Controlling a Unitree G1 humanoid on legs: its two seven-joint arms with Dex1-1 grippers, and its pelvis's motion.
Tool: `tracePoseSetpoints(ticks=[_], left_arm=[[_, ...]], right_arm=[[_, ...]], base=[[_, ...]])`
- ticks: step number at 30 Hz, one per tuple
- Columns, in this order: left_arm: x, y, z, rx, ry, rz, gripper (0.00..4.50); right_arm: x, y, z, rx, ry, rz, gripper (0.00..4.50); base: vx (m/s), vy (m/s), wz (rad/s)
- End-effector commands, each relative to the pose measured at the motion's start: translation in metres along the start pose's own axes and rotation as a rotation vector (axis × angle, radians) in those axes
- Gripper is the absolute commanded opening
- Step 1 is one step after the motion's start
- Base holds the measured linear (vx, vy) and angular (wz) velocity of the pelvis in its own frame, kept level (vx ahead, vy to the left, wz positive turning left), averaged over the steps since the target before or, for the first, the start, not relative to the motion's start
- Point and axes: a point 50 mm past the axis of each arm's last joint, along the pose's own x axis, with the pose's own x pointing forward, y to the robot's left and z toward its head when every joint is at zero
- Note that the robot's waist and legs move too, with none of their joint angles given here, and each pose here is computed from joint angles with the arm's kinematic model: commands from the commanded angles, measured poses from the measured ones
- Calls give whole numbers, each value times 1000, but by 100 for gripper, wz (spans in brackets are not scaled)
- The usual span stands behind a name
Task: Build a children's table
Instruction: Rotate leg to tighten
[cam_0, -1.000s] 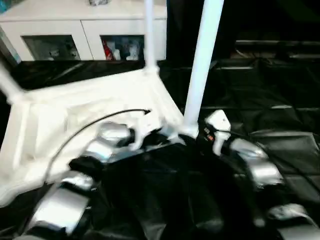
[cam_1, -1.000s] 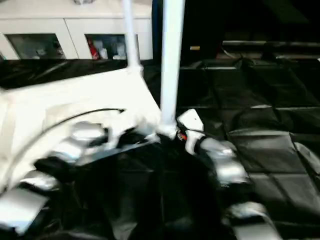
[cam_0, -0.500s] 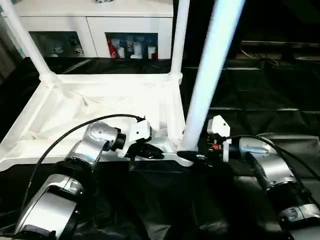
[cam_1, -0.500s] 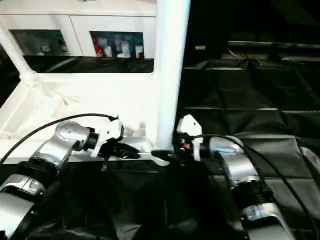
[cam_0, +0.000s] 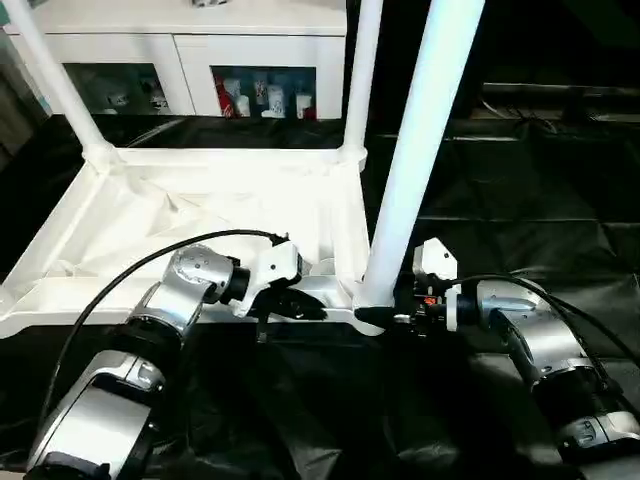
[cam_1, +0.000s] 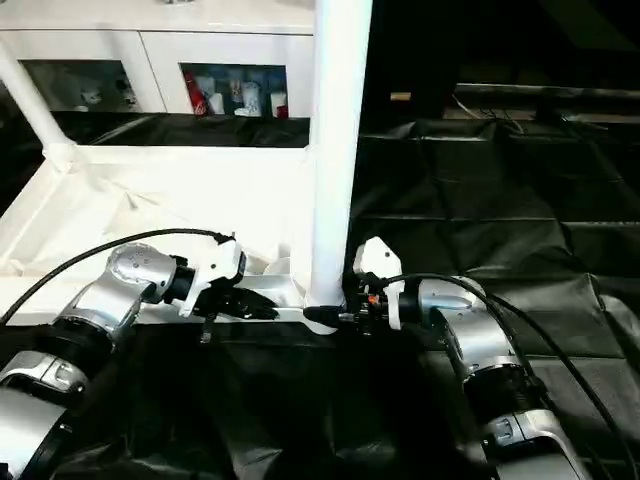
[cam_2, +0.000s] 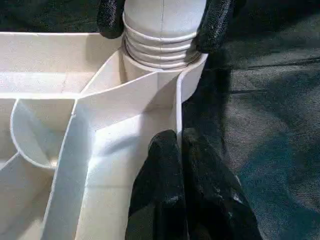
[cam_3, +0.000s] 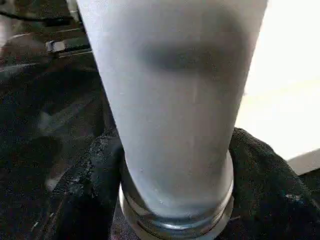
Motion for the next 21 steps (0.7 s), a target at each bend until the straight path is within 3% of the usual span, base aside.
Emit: tracePoseSetpoints(ticks=[1,4,8,11,16,17,20,21], left_arm=[[5,2,-11,-53,48,101,0],[20,9,-10,-98,61,234,0],[36,9,-5,-118,47,259,0],[62,7,8,-144,11,276,0],[75,6,19,-148,-16,275,0],[75,6,20,-144,-18,268,0],[71,6,19,-138,-21,241,0],[66,4,17,-131,-24,205,0]], right_arm=[[7,3,-13,46,16,-60,272],[17,-4,-27,186,-11,-289,271],[27,-4,-33,227,1,-407,270],[50,-1,-32,230,12,-540,270],[70,9,-20,132,-17,-453,270],[70,9,-18,123,-29,-443,326],[65,7,-14,138,-68,-401,361],[57,4,-11,105,-75,-365,376]], base=[[0,0,0],[0,0,0],[0,0,0],[0,0,0],[0,0,0],[0,0,0],[0,0,0],[0,0,0]])
